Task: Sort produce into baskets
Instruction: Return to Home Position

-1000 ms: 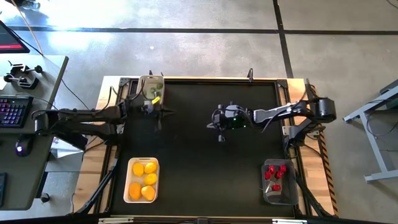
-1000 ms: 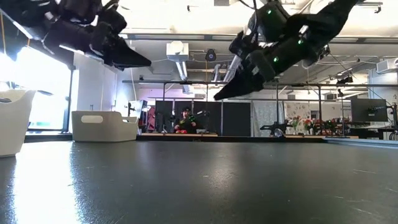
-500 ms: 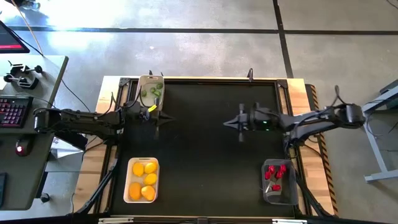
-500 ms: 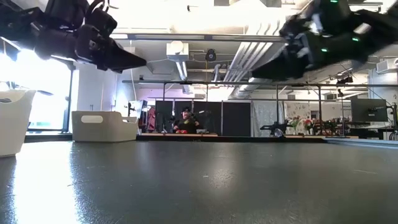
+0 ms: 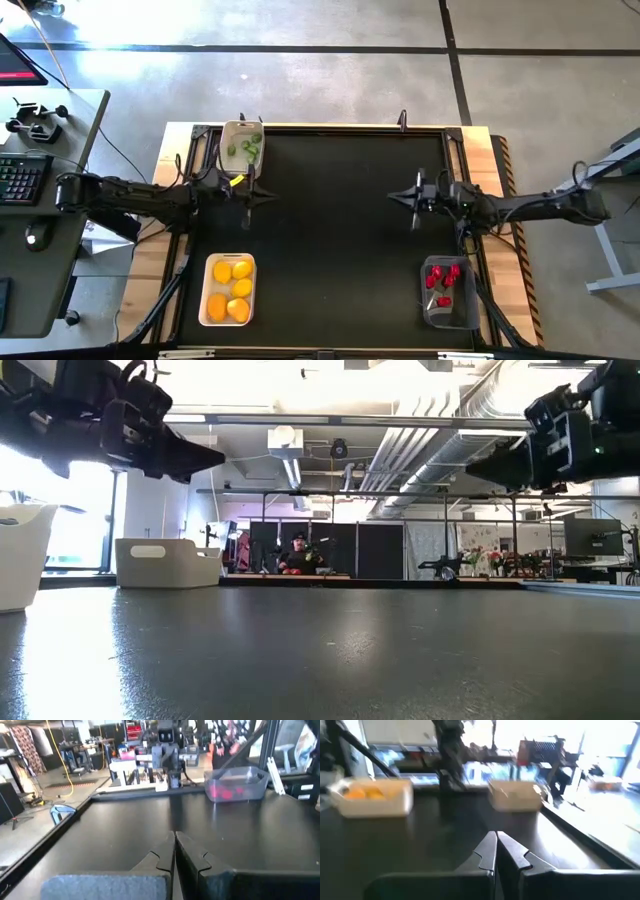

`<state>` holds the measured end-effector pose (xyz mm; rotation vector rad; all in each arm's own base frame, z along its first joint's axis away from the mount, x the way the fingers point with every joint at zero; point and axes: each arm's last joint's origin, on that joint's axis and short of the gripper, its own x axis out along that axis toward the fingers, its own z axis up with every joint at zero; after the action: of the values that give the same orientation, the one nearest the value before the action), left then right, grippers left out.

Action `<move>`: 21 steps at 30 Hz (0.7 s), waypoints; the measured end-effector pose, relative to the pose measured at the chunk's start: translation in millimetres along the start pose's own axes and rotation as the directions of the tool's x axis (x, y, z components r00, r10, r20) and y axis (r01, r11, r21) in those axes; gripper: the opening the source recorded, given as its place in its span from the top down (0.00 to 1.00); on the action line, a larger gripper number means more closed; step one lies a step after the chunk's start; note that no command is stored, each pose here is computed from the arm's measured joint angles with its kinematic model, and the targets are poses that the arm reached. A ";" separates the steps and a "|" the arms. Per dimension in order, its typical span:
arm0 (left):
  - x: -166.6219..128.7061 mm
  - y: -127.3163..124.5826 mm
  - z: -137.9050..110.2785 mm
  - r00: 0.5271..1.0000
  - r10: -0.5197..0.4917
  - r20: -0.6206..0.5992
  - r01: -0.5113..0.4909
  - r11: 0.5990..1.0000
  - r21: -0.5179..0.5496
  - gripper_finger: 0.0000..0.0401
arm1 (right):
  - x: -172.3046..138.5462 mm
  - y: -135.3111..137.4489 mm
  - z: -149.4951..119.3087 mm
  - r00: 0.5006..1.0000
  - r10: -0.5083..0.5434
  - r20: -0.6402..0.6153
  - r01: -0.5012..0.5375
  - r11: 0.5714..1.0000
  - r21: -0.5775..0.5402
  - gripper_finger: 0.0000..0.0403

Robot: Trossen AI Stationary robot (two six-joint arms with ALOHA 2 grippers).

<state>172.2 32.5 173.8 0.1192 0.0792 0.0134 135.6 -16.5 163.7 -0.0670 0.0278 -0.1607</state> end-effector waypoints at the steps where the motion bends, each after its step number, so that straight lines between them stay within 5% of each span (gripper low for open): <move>1: -1.6 -0.3 -0.2 1.000 0.002 0.015 -0.002 1.000 -0.001 1.00 | -2.3 -0.6 -0.4 1.000 -0.017 -0.017 0.017 1.000 0.000 1.00; 11: -26.9 -6.9 -13.1 0.996 0.016 0.084 -0.016 1.000 0.004 1.00 | -21.6 -4.8 5.5 0.993 -0.116 0.024 0.117 0.993 -0.014 1.00; 21: -39.1 -6.4 0.0 0.983 0.066 0.172 -0.065 0.998 -0.012 1.00 | -35.1 -6.2 2.4 0.989 -0.146 0.012 0.145 0.989 0.022 1.00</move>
<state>133.3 25.4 176.1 0.1165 -0.0982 0.0687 100.1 -16.8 167.3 -0.0494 0.0073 -0.3063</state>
